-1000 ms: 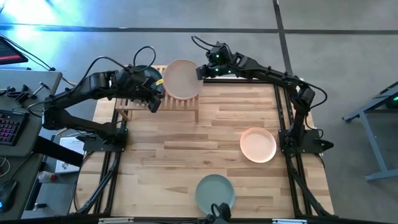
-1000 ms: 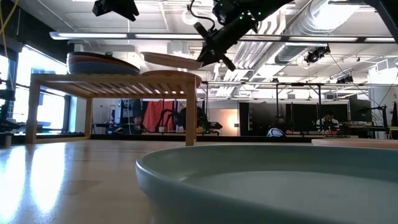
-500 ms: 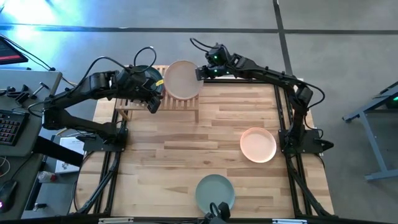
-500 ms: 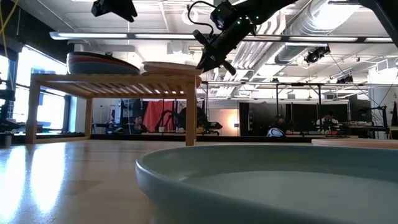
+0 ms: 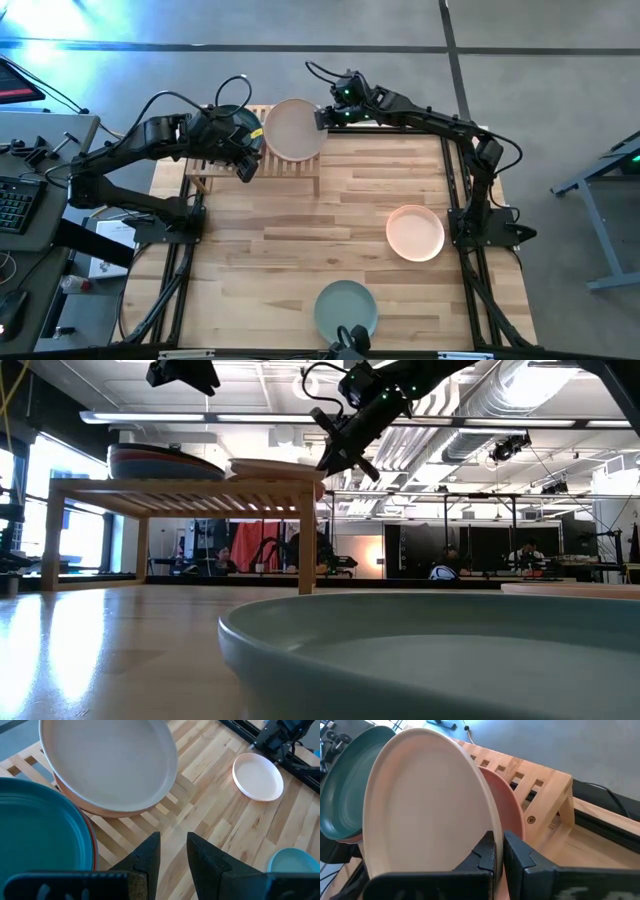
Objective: Place and stack plates onto a shelf
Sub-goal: Stack the gray plate on the top of the brown plate
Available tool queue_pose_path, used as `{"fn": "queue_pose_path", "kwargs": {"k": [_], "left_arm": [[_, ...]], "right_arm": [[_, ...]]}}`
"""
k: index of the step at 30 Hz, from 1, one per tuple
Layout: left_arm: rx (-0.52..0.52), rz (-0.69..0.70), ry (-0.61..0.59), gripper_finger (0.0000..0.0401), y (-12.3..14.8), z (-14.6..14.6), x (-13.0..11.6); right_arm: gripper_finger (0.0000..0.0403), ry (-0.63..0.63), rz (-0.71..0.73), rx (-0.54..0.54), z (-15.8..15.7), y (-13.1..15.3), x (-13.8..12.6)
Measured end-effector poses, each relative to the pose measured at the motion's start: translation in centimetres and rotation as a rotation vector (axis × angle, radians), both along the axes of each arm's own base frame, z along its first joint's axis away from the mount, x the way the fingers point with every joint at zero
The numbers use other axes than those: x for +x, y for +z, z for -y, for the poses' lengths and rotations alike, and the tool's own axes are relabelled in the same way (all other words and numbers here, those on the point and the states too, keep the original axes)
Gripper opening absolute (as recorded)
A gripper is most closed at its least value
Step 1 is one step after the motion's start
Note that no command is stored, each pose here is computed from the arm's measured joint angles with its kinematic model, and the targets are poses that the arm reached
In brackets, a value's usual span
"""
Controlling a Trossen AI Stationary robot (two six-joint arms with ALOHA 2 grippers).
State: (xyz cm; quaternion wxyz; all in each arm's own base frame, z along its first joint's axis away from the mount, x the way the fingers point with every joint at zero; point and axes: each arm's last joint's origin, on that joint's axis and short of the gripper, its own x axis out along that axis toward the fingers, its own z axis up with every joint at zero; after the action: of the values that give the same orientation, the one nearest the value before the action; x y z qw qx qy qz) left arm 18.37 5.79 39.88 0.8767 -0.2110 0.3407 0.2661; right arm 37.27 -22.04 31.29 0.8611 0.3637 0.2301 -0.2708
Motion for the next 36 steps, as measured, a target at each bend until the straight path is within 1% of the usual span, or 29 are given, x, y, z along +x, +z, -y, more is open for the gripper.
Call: {"fn": "queue_pose_path", "kwargs": {"k": [6,10,12,18,22,27,30,36], "left_arm": [[0.0,0.0,0.0,0.0085,0.0,0.0,0.0],[0.0,0.0,0.0,0.0085,0.0,0.0,0.0],[0.0,0.0,0.0,0.0085,0.0,0.0,0.0],[0.0,0.0,0.0,0.0085,0.0,0.0,0.0],[0.0,0.0,0.0,0.0085,0.0,0.0,0.0],[0.0,0.0,0.0,0.0085,0.0,0.0,0.0],[0.0,0.0,0.0,0.0085,0.0,0.0,0.0],[0.0,0.0,0.0,0.0085,0.0,0.0,0.0]], "right_arm": [[0.0,-0.012,0.011,-0.018,0.1,0.1,0.1],[0.0005,0.007,0.013,-0.023,0.1,0.2,0.1],[0.0019,0.012,0.014,-0.021,0.1,0.2,0.1],[0.008,-0.002,0.017,-0.026,0.1,0.2,0.1],[0.0099,0.003,0.023,-0.035,0.1,0.3,0.2],[0.0107,0.01,0.026,-0.023,0.3,0.3,-0.1],[0.0108,0.041,0.045,0.003,0.6,0.5,-0.4],[0.0108,0.039,0.066,0.02,1.1,1.7,-1.7]]}}
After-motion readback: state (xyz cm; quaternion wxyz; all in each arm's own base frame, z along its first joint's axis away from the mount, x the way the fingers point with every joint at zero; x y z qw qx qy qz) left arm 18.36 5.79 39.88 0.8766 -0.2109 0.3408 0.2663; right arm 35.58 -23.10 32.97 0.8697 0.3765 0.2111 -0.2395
